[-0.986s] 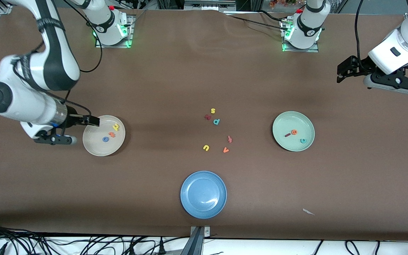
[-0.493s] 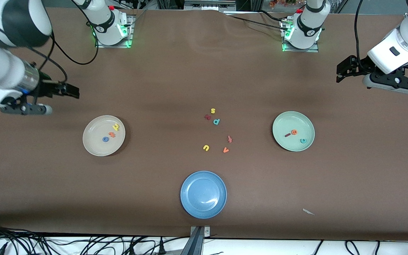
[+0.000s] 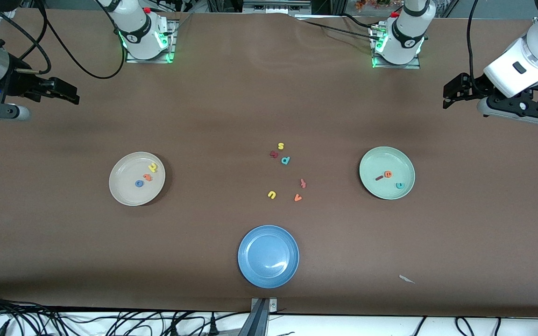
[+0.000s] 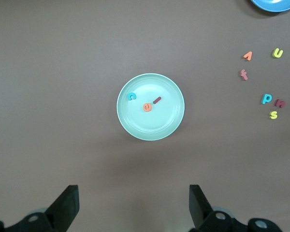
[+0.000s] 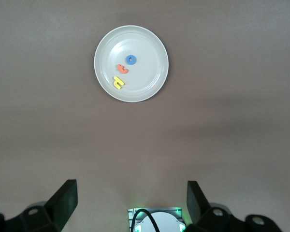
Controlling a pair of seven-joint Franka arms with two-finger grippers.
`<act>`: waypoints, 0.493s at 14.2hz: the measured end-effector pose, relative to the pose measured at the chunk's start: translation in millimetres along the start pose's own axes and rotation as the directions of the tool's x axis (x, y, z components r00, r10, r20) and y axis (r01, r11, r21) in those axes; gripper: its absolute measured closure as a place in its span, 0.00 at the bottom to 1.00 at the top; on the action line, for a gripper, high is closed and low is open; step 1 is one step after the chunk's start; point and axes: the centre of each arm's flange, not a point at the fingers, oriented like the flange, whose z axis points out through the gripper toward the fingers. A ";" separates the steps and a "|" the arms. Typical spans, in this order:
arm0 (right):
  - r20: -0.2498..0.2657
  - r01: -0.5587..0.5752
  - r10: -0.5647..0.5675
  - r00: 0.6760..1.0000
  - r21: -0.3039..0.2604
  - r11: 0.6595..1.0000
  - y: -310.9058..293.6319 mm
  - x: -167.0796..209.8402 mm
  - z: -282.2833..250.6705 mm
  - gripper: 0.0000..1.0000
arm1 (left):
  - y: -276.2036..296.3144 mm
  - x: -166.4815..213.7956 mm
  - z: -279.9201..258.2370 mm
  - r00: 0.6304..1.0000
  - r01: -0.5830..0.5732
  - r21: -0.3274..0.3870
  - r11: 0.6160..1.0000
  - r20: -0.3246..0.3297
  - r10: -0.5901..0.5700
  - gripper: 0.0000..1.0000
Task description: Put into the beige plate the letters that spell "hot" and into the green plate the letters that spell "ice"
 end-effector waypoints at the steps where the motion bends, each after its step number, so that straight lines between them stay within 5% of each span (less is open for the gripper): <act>1: -0.001 0.003 -0.003 1.000 0.000 1.000 -1.6 0.0 0.0 0.00 | 0.0 0.0 0.0 1.000 0.000 0.000 1.000 0.000 0.000 0.00; 7: 0.006 0.012 -0.012 1.000 -0.003 1.000 -7.1 2.3 4.1 0.00 | 1.0 0.1 0.1 1.000 -0.002 0.000 1.000 0.000 0.002 0.00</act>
